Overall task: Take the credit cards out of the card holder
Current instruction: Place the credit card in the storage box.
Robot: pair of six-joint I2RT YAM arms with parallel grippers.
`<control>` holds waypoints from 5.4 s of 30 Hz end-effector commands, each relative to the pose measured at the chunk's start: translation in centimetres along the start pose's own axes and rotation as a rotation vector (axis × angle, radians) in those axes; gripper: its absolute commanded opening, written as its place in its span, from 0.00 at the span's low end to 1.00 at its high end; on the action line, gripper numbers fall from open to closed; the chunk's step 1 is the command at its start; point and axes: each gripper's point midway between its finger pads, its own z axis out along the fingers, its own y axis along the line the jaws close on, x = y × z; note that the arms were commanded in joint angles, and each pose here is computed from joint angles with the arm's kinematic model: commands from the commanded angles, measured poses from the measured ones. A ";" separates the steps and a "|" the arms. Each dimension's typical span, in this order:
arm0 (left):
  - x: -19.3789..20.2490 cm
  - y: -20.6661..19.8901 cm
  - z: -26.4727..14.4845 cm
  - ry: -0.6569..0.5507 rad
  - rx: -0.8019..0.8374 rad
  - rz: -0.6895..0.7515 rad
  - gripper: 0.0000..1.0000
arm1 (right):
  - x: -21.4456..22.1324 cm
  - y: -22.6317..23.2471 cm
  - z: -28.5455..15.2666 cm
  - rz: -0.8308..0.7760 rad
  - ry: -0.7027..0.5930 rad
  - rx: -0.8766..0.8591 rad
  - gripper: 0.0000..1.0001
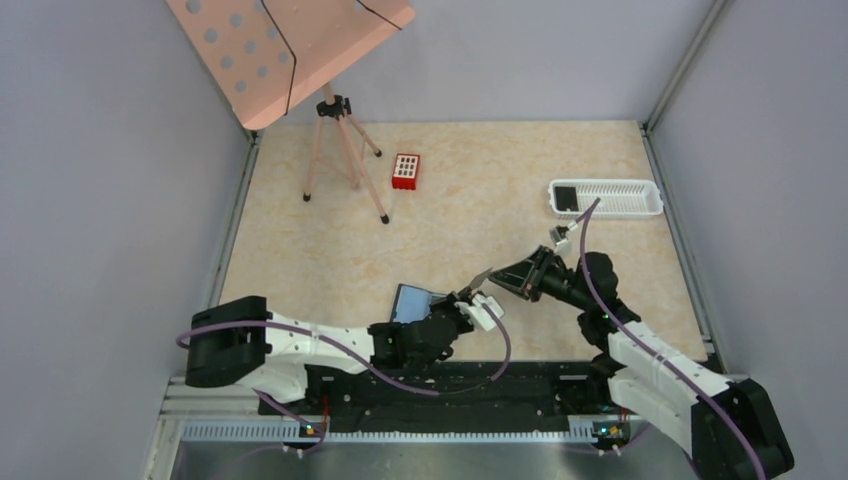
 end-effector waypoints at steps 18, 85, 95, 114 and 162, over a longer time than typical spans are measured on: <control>-4.7 6.4 -7.3 -0.202 0.250 -1.028 0.00 | 0.8 10.8 -4.4 -0.714 -0.120 -0.506 0.45; -8.3 2.9 -11.0 -0.018 0.739 -1.023 0.15 | 8.7 10.5 -2.8 -0.909 0.506 -0.499 0.00; -3.4 7.5 -9.8 0.096 0.364 -0.893 0.77 | -0.4 11.3 0.0 -0.837 0.195 -0.245 0.00; 2.7 14.0 -8.4 0.335 -0.022 -0.513 0.99 | -32.2 -4.8 -5.3 -0.594 -0.383 0.463 0.00; 3.3 16.0 -8.9 0.325 -0.086 -0.504 0.99 | -34.5 -14.6 -3.3 -0.440 -0.299 0.435 0.00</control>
